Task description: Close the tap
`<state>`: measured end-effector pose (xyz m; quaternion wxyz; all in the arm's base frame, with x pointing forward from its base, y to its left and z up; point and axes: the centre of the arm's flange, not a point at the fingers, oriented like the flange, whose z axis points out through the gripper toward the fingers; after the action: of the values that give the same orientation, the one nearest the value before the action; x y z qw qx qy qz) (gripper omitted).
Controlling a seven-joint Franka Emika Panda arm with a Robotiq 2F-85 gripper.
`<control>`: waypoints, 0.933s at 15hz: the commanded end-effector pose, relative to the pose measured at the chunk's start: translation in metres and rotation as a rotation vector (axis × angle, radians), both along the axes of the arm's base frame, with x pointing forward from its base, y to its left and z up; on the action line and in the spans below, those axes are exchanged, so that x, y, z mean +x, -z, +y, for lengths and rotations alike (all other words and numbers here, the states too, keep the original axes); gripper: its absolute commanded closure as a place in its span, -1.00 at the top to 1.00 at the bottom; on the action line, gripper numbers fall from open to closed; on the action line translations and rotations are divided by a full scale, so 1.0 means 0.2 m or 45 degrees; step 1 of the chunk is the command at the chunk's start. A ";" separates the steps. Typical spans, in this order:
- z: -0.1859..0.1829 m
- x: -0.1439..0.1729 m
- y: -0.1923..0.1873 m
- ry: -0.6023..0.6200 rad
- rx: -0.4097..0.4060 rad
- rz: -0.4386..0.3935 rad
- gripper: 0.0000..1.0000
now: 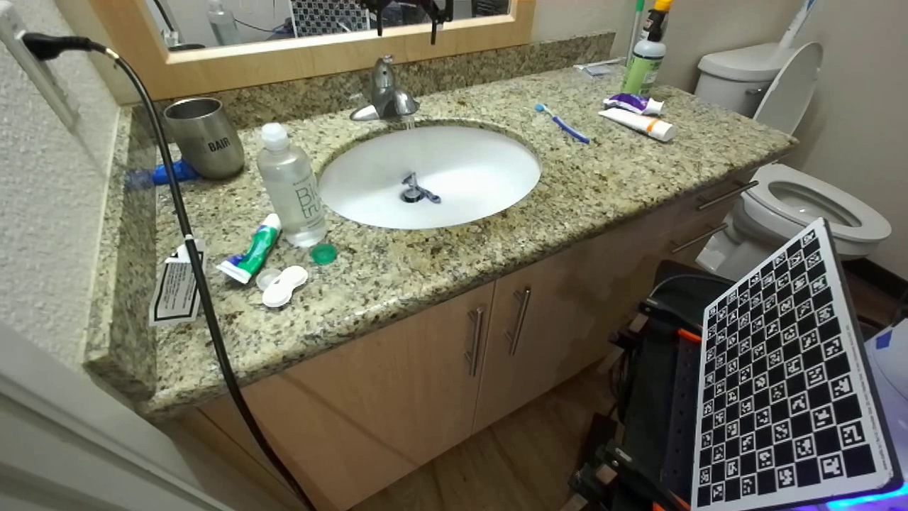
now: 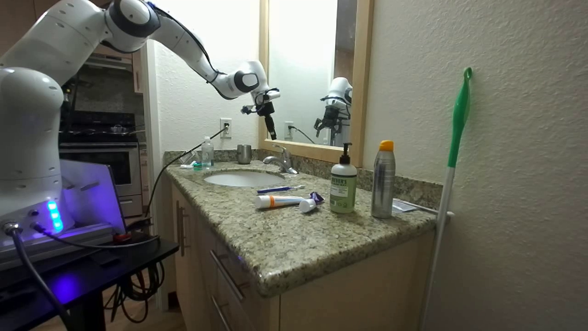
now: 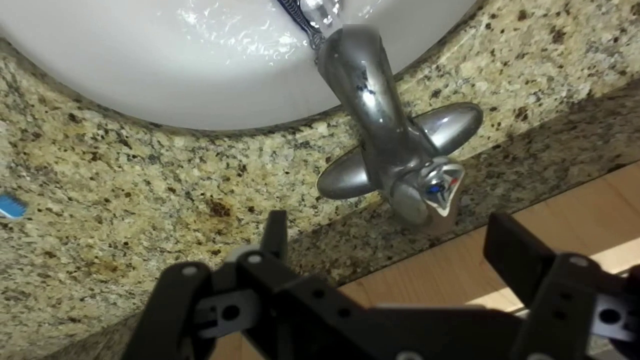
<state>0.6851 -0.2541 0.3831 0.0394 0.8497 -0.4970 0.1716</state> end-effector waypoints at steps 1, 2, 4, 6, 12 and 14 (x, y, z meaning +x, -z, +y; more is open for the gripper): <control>-0.01 0.00 0.00 0.003 -0.001 0.000 1.00; 0.00 0.00 0.00 0.002 -0.001 0.000 1.00; 0.00 0.00 0.00 -0.001 -0.001 0.000 1.00; 0.00 0.00 0.00 0.000 -0.001 0.000 1.00; -0.14 0.11 0.39 0.187 -0.059 0.353 1.00; -0.13 0.12 0.48 0.173 -0.053 0.425 1.00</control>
<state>0.6857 -0.2752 0.3095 0.1252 0.8291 -0.5403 0.0704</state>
